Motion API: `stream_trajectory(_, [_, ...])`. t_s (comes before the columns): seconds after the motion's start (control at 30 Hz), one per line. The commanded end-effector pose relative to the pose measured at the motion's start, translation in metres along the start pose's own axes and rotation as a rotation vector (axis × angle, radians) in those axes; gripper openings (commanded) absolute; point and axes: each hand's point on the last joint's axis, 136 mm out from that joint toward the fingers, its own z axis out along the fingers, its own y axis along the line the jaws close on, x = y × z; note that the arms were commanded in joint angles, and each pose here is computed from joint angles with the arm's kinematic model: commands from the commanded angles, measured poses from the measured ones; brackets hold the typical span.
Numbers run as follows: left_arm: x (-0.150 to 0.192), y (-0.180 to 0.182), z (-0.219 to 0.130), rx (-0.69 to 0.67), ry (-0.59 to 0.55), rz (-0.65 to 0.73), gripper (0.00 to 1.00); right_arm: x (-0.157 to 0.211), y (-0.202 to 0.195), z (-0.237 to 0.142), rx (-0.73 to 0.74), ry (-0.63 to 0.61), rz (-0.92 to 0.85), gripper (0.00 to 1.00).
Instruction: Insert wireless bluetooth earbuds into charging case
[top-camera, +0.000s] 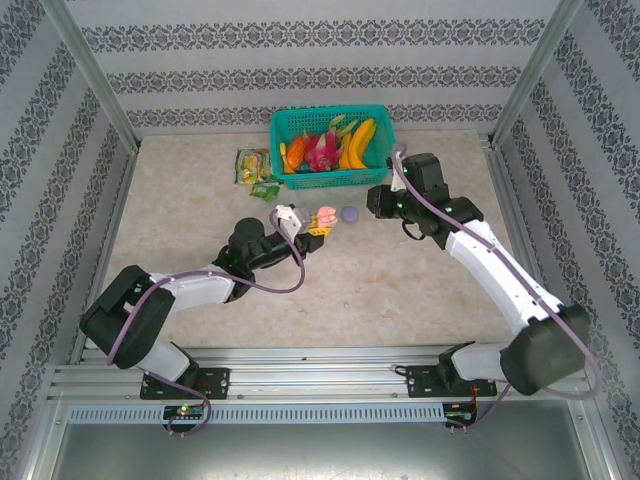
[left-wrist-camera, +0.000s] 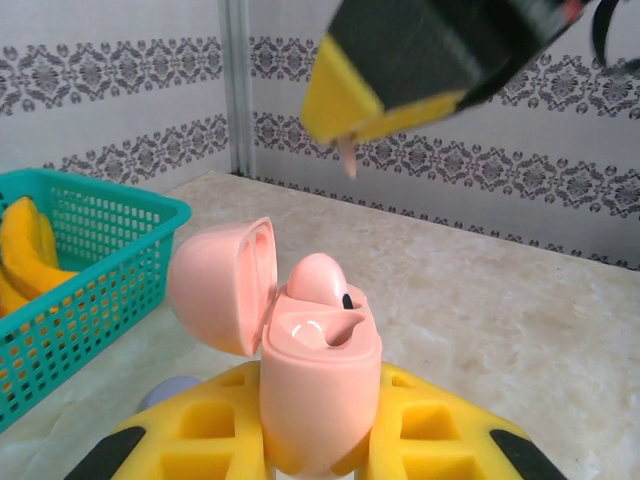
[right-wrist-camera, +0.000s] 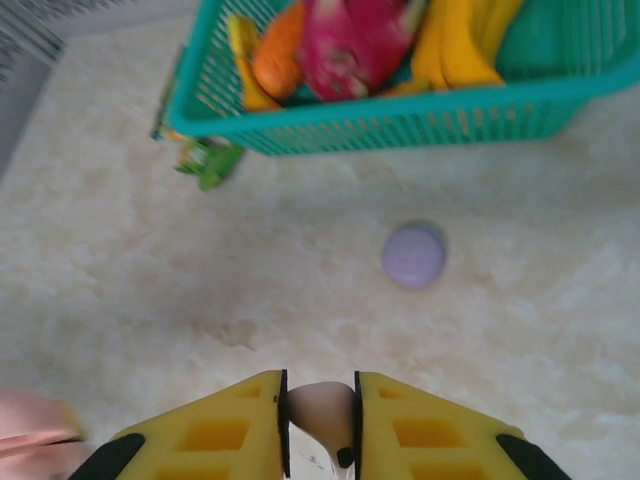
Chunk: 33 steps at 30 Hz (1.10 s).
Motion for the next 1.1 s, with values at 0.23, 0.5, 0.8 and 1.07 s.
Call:
stream_trajectory(0.23, [-0.045, -0.007, 0.035, 0.14, -0.125, 0.038, 0.0, -0.05, 0.07, -0.071, -0.221, -0.319, -0.149, 0.25])
stream_trajectory(0.5, [-0.061, -0.014, 0.053, 0.186, -0.164, 0.052, 0.0, -0.042, 0.095, -0.09, -0.314, -0.408, -0.237, 0.26])
stream_trajectory(0.8, [-0.081, -0.018, 0.059, 0.208, -0.196, 0.059, 0.0, -0.032, 0.094, -0.087, -0.344, -0.434, -0.214, 0.26])
stream_trajectory(1.07, [-0.084, -0.02, 0.061, 0.213, -0.202, 0.051, 0.0, -0.031, 0.093, -0.083, -0.35, -0.444, -0.2, 0.26])
